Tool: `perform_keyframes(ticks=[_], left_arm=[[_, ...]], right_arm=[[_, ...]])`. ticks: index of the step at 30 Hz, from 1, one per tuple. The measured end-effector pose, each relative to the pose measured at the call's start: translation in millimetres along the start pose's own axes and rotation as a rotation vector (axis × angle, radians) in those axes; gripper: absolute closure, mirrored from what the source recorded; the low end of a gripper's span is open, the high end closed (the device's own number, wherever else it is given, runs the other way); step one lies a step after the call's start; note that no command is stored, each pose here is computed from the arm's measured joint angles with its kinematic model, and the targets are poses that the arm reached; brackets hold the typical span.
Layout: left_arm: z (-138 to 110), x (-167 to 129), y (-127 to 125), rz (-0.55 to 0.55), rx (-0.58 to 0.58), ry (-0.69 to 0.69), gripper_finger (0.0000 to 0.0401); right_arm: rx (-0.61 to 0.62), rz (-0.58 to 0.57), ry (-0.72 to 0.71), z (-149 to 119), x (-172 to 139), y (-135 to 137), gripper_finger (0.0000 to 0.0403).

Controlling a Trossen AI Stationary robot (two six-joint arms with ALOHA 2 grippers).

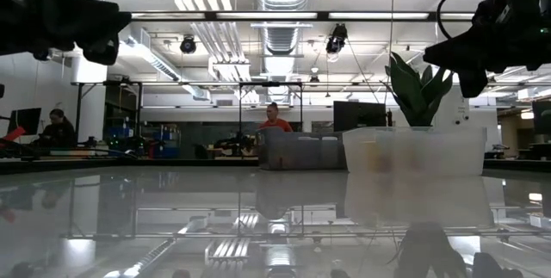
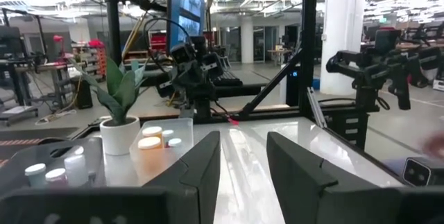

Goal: Pick and place medicine bottles into bin by pill shape (circle, oval)
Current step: Return to Home Position

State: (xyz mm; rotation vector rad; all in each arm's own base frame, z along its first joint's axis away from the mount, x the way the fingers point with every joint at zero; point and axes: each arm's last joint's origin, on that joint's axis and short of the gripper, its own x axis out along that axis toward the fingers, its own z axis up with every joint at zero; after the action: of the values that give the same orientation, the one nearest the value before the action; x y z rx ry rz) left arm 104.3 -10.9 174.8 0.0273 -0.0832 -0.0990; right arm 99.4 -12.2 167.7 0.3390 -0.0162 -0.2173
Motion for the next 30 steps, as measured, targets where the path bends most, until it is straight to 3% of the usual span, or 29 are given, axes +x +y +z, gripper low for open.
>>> perform_keyframes(ticks=[30], left_arm=[[-4.5, 2.8, -0.1, -0.001, 0.001, 0.046, 0.0297]], right_arm=[[0.0, 0.0, 0.0, 0.3, 0.0, 0.1, 0.0348]])
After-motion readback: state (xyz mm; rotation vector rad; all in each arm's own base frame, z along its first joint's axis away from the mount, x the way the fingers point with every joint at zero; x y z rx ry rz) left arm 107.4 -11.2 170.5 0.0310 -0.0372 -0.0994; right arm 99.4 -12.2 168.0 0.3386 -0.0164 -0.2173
